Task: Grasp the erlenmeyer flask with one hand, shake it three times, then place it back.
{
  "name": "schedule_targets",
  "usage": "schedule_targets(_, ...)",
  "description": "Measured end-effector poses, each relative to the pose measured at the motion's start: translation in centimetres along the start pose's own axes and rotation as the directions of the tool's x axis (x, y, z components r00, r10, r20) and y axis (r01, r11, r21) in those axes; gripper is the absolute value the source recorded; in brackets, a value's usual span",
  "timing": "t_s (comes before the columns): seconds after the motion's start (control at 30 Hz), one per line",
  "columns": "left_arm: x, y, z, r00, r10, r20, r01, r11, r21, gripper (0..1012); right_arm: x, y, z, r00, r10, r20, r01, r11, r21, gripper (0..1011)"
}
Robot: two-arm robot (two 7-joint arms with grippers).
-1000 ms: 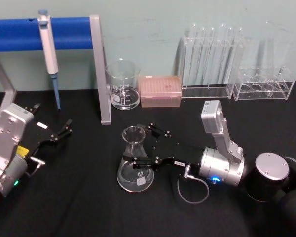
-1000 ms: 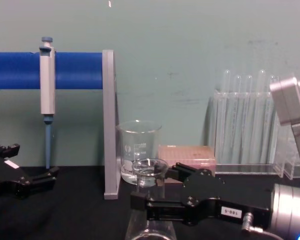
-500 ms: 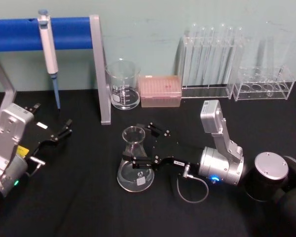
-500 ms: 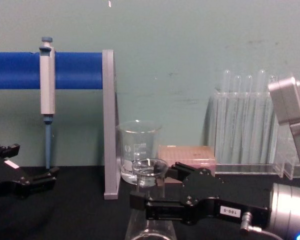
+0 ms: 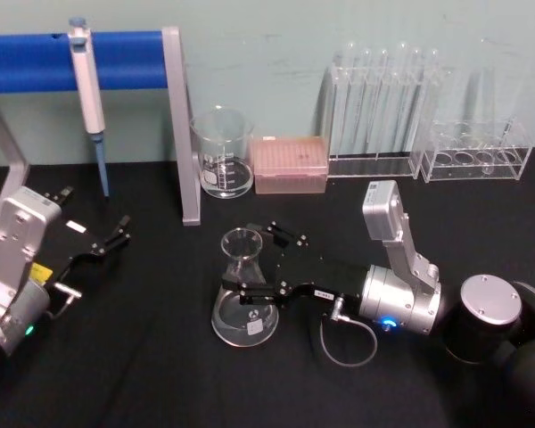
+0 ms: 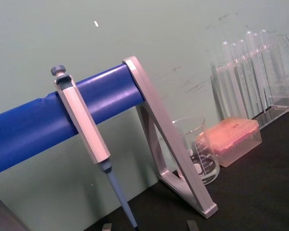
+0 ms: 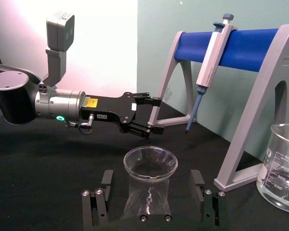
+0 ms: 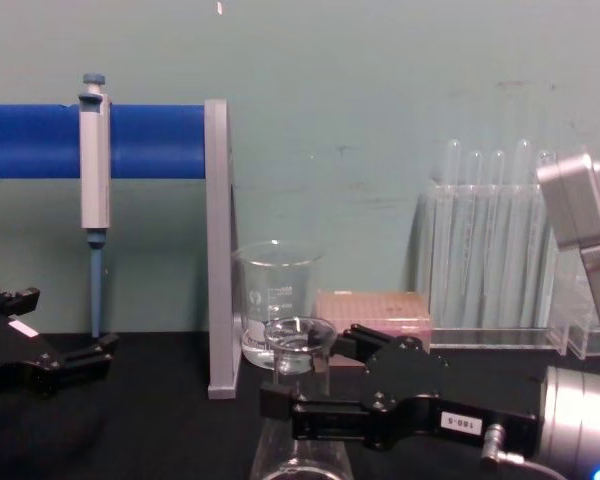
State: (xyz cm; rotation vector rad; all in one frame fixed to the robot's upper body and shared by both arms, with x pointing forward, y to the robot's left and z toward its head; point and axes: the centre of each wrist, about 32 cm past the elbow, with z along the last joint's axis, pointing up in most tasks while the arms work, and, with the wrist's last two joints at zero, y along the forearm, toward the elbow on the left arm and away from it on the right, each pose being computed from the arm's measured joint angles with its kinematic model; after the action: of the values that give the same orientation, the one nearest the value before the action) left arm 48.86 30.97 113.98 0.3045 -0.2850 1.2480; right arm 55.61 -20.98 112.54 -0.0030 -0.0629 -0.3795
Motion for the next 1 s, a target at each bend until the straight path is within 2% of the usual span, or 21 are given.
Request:
schedule_targets(0.2,0.00,0.00,0.00,1.0000,0.000,0.000,0.000,1.0000,0.000,1001,-0.01,0.00,0.00,1.000,0.000,-0.001,0.000,1.000,0.000,925)
schedule_targets(0.5,0.00,0.00,0.00,1.0000,0.000,0.000,0.000,1.0000,0.000,1001,-0.02,-0.01,-0.01,1.000,0.000,-0.002,0.000,1.000,0.000,683)
schedule_targets(0.53,0.00,0.00,0.00,1.0000,0.000,0.000,0.000,1.0000,0.000,1001,-0.02,-0.01,-0.01,1.000,0.000,-0.002,0.000,1.000,0.000,624)
schedule_targets(0.73,0.00,0.00,0.00,1.0000,0.000,0.000,0.000,1.0000,0.000,1001,-0.02,-0.01,-0.02,1.000,0.000,-0.002,0.000,1.000,-0.001,457)
schedule_targets(1.0,0.00,0.00,0.00,1.0000,0.000,0.000,0.000,1.0000,0.000,1001,-0.03,-0.01,-0.02,1.000,0.000,-0.002,0.000,1.000,-0.001,450)
